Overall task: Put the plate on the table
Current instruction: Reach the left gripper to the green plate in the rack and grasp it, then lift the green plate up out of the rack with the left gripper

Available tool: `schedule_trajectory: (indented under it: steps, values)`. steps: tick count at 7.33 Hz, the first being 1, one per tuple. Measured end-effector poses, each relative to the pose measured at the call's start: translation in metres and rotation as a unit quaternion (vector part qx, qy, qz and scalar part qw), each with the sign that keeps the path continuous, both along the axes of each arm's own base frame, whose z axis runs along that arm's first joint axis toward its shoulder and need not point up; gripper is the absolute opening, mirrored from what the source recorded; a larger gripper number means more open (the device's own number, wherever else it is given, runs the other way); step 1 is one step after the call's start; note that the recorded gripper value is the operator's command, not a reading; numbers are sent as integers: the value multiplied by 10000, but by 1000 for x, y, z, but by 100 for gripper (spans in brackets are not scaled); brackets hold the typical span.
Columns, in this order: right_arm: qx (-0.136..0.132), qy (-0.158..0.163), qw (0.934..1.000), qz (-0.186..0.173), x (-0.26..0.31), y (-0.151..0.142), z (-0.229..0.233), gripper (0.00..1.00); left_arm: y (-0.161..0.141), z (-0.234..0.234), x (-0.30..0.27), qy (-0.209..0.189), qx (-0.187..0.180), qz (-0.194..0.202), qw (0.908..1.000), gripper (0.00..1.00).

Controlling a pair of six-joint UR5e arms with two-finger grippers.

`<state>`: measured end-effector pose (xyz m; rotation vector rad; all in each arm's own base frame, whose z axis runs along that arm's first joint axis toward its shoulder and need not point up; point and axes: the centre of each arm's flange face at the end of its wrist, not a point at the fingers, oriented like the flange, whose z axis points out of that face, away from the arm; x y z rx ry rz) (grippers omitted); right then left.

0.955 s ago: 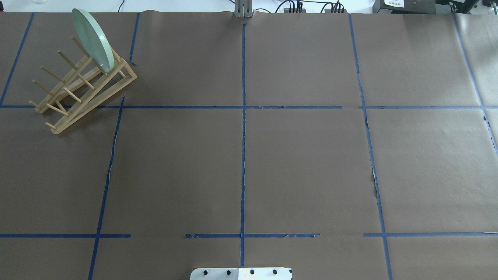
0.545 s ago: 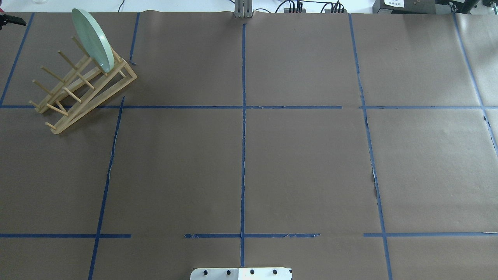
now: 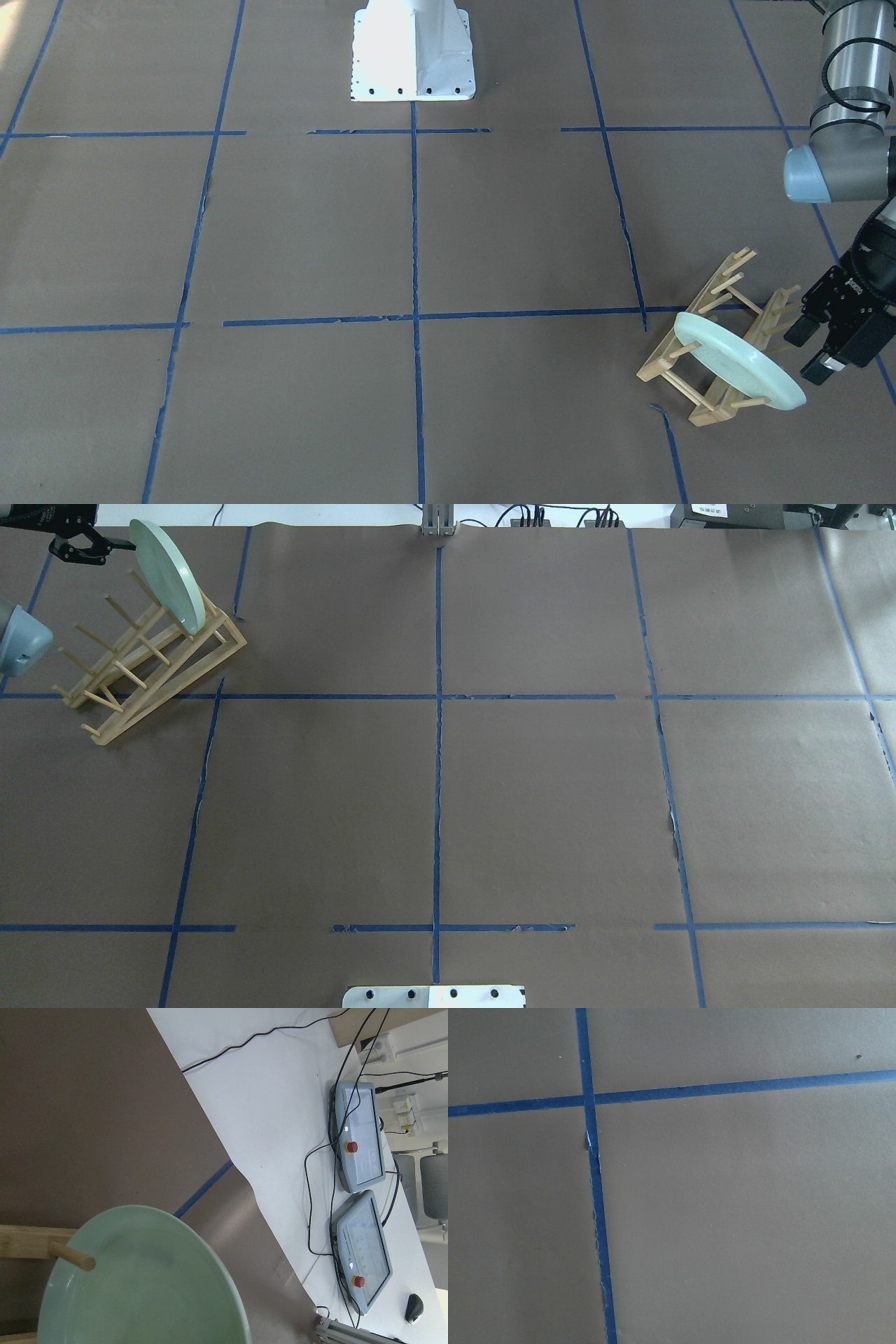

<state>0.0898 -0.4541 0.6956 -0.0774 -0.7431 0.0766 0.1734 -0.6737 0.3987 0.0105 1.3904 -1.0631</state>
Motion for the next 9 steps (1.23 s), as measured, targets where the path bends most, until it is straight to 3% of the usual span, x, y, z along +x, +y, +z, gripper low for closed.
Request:
schedule_trajectory:
  steps: [3, 4, 5, 9]
  values:
    - [0, 0, 10000, 0, 0, 0, 0, 100, -1, -2, 5, 11, -3, -9, 10000, 49]
    - [0, 0, 10000, 0, 0, 0, 0, 100, -1, -2, 6, 10, -4, -7, 10000, 19]
    - [0, 0, 10000, 0, 0, 0, 0, 100, -1, -3, 6, 10, -1, -6, 10000, 0]
    - [-1, 0, 10000, 0, 0, 0, 0, 100, 6, -37, -12, 190, 263, -45, 9995, 0]
